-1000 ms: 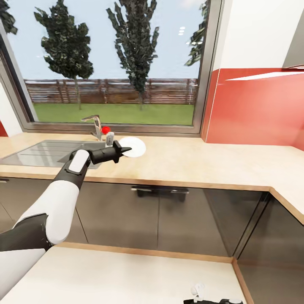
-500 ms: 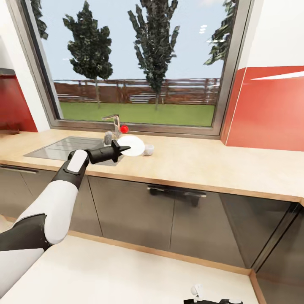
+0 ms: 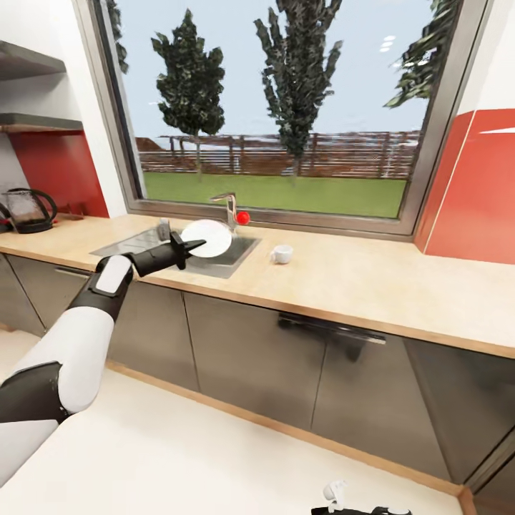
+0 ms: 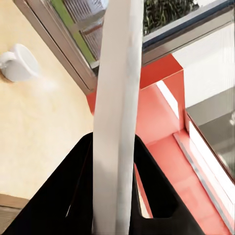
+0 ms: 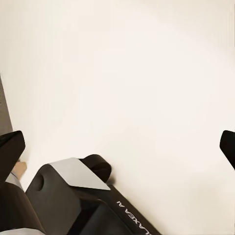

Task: Set up a coffee station on the kitchen countertop: keep the coffee maker on the countertop, move the bottle of coffee from the kitchen shelf to the counter next to the coffee maker, place a paper coffee filter on top of the coffee maker, put the saucer next to the coffee maker with the coffee cup on the saucer, and place the electric kettle next to the coffee maker.

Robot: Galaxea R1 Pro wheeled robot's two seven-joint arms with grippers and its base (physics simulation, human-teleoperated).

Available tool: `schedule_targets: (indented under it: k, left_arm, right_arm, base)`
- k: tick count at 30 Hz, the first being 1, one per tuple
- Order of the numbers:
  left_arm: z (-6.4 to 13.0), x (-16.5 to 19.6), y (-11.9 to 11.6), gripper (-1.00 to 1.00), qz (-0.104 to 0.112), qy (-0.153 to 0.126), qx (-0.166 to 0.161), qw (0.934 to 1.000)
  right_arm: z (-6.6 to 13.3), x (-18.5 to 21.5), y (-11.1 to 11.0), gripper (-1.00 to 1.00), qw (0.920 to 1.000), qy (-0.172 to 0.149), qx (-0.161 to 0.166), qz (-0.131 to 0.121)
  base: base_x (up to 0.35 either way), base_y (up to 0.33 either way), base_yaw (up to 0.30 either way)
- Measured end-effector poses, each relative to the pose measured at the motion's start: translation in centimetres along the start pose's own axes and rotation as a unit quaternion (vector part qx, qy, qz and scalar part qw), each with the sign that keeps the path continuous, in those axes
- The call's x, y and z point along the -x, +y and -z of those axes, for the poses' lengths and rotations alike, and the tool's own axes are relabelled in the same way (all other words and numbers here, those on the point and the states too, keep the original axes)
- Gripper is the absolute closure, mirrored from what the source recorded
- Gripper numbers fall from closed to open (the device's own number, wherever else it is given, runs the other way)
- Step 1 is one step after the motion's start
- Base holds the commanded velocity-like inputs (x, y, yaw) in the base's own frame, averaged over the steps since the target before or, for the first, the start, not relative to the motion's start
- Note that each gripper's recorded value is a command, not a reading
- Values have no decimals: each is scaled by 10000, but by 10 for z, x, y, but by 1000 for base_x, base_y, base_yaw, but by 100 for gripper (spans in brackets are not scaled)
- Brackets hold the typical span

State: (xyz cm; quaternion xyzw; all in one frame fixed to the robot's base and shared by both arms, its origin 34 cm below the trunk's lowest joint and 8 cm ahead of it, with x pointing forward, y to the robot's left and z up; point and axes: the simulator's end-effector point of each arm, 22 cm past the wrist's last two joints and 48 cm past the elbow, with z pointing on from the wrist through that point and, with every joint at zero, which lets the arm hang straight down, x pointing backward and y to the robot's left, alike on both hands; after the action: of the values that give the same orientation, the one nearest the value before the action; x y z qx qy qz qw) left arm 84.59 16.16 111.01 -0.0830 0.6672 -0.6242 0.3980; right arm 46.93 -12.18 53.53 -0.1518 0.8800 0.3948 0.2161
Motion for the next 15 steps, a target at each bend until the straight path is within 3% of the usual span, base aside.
schedule_targets:
  k: [8,15]
  left_arm:
    - [12,10,3,100,-40,-83,15,10000]
    - [15,9,12,100,50,-71,82,9999]
  right_arm:
    - [0,0,0,-100,10000,0,-7,1]
    - [1,1,-1,-100,10000,-32,-20,34]
  base:
    - [16,15,266]
    - [214,209,33]
